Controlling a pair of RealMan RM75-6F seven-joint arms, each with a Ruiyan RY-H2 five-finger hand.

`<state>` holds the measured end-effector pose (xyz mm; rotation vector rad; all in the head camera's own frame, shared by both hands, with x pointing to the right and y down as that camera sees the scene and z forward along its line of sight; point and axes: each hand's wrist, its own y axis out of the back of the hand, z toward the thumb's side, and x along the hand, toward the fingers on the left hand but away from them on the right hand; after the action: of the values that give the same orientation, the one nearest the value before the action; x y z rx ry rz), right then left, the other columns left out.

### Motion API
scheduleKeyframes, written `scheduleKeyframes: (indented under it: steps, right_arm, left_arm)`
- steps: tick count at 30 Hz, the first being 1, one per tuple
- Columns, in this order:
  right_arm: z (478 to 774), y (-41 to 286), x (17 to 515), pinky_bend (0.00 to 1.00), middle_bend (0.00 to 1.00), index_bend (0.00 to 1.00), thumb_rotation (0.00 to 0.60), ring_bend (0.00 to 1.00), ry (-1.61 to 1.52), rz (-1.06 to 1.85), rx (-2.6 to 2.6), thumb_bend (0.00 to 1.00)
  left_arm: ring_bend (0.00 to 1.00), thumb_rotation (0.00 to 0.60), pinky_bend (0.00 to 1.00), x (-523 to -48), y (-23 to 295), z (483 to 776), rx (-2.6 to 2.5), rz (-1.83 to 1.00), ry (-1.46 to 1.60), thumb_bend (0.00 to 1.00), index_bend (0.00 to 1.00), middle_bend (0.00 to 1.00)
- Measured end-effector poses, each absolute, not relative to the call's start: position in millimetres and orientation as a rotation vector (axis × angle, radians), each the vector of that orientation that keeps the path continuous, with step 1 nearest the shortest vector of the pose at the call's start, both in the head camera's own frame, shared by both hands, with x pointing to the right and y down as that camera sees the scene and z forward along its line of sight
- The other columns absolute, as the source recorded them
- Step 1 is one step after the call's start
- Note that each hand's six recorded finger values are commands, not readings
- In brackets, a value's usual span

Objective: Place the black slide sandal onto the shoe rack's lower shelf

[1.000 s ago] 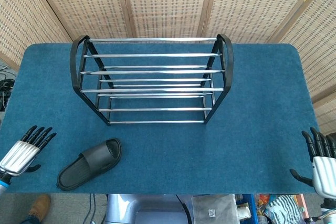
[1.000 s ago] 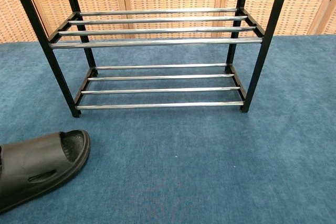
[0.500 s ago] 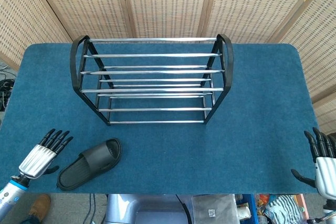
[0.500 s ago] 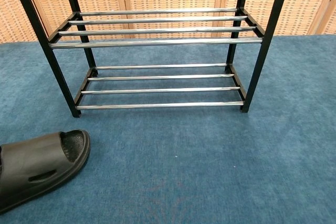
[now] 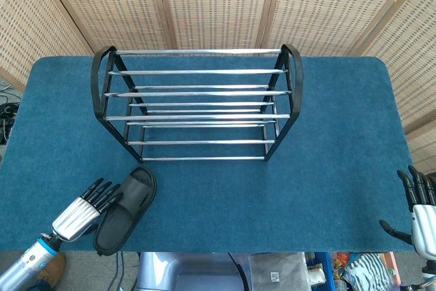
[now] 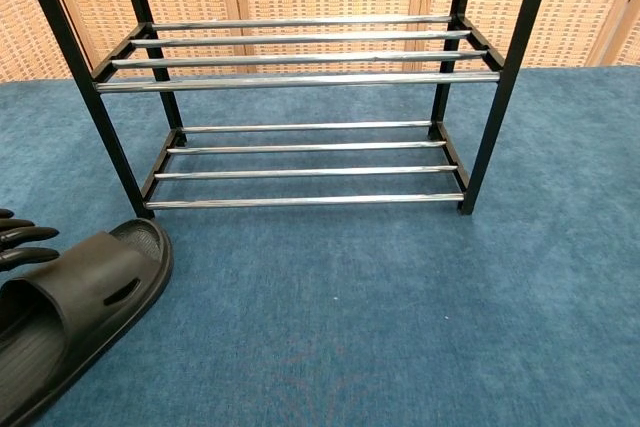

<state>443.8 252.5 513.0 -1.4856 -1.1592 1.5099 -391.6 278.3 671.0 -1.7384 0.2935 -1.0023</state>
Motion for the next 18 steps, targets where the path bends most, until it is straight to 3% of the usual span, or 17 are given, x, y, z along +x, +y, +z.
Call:
scheduleKeyframes:
  steps: [18]
  right_arm:
    - [510.0,251.5,448.3,0.0,0.0,0.0,0.6,0.0,-1.178,1.513,-1.483,0.0]
  left_arm:
    - [0.0,0.6,0.0,-310.9,286.2,668.7,-1.709,-0.757,-0.087,0.07,0.0,0.0]
